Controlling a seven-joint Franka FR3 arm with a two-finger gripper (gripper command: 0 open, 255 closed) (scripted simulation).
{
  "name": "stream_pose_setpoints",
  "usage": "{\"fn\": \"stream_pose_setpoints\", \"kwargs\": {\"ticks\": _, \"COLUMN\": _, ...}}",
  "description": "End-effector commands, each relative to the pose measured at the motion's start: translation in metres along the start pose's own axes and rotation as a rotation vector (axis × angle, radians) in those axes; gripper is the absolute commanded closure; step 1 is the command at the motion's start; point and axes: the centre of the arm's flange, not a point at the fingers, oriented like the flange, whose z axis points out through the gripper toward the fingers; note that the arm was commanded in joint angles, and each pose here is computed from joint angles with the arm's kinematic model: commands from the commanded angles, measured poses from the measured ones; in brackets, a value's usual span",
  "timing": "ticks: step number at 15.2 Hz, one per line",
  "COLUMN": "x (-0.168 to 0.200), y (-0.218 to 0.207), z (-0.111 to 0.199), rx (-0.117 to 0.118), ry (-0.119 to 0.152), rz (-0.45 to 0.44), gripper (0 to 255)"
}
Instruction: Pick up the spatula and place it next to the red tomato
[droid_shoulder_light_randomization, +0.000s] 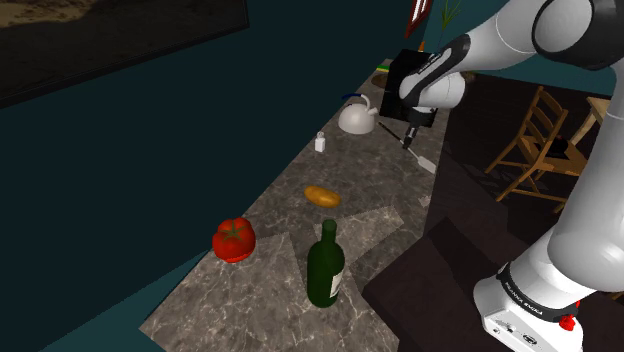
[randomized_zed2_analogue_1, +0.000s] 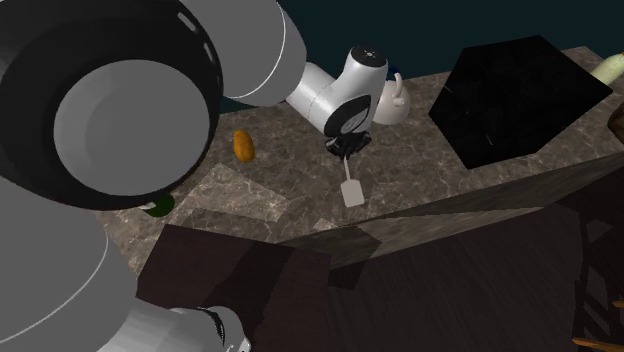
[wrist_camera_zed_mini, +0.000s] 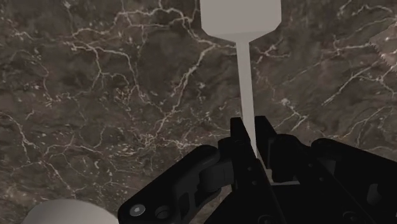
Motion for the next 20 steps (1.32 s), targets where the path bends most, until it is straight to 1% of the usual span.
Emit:
{"fn": "stream_pose_setpoints", "kwargs": {"ticks": 1, "x": 0.0, "y": 0.001, "z": -0.011, "rx": 0.0, "ry": 0.0, "rz": 0.0, "gripper": 255}}
{"fn": "stream_pose_setpoints", "kwargs": {"ticks": 5, "x": 0.002, "y": 0.001, "z": -0.032, "rx": 0.0, "ry": 0.0, "rz": 0.0, "gripper": 255}}
{"fn": "stream_pose_setpoints", "kwargs": {"ticks": 6, "x": 0.002, "y": 0.001, "z": -0.033, "rx": 0.0, "ry": 0.0, "rz": 0.0, "gripper": 255}}
{"fn": "stream_pose_setpoints", "kwargs": {"ticks": 20, "x": 0.069, "y": -0.171, "z": -0.028, "rx": 0.0, "ry": 0.0, "rz": 0.0, "gripper": 255}}
